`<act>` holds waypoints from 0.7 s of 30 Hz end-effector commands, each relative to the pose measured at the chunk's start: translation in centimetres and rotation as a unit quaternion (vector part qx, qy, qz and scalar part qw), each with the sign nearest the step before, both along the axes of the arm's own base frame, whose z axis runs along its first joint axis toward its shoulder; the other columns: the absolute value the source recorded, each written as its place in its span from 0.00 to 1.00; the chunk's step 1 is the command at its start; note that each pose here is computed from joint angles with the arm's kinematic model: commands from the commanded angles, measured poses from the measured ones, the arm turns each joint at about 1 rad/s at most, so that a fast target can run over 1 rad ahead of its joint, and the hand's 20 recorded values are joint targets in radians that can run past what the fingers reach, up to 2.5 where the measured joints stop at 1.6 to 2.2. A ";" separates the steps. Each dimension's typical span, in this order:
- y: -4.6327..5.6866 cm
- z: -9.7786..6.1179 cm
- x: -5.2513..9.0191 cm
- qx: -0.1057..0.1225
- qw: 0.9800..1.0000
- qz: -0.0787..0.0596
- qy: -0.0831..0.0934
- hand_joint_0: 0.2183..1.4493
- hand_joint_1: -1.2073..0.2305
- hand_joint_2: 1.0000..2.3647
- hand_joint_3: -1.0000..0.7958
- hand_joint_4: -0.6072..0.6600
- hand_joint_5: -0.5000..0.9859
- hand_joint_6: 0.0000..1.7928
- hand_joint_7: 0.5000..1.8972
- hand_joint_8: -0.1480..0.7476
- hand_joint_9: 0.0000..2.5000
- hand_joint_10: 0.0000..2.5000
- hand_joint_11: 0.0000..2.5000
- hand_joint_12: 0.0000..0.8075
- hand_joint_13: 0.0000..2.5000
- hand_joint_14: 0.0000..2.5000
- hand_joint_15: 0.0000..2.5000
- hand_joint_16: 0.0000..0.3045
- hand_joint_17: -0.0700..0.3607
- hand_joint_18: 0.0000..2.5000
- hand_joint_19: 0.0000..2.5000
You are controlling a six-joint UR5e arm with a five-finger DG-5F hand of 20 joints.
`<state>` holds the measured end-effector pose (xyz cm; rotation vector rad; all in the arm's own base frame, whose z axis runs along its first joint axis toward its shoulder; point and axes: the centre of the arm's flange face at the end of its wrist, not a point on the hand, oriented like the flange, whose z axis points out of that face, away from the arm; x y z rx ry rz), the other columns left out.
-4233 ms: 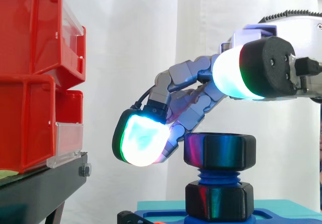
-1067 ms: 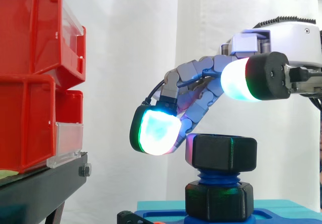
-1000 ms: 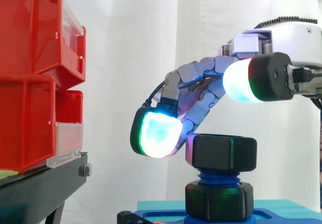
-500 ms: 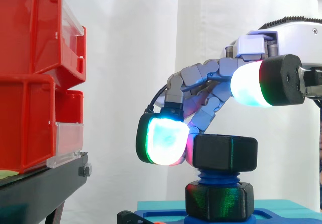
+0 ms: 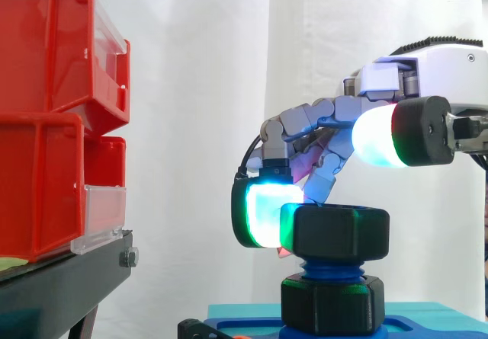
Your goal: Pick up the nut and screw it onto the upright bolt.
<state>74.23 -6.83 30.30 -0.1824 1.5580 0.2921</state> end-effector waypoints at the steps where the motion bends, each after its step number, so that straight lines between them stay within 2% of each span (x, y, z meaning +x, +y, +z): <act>1: -0.8 0.0 -0.1 -0.001 1.000 0.000 -0.002 0.26 0.77 0.00 0.28 0.64 0.34 0.28 0.69 0.47 0.35 0.00 0.00 0.30 0.25 0.00 0.00 0.08 0.29 0.12 0.00; 5: -1.0 0.0 -0.1 -0.001 1.000 0.001 -0.002 0.26 0.76 0.00 0.28 0.64 0.34 0.28 0.70 0.47 0.37 0.00 0.00 0.30 0.26 0.00 0.00 0.08 0.28 0.13 0.00; 13: -2.3 0.1 -0.4 -0.002 1.000 0.001 -0.003 0.27 0.76 0.00 0.28 0.61 0.35 0.32 0.61 0.48 0.41 0.00 0.00 0.27 0.29 0.00 0.00 0.07 0.27 0.16 0.00; 15: -2.7 0.1 -0.4 -0.002 1.000 0.002 -0.004 0.27 0.76 0.00 0.28 0.62 0.35 0.32 0.62 0.48 0.42 0.00 0.00 0.27 0.29 0.00 0.00 0.07 0.27 0.16 0.00; 17: -3.3 0.4 -0.5 -0.002 1.000 0.004 -0.005 0.27 0.76 0.00 0.28 0.63 0.35 0.28 0.69 0.48 0.42 0.00 0.00 0.27 0.29 0.00 0.00 0.07 0.27 0.16 0.00; 21: -3.5 1.2 -0.3 -0.002 1.000 0.009 -0.009 0.27 0.76 0.00 0.28 0.67 0.31 0.28 0.52 0.47 0.40 0.00 0.00 0.28 0.29 0.00 0.00 0.07 0.27 0.15 0.00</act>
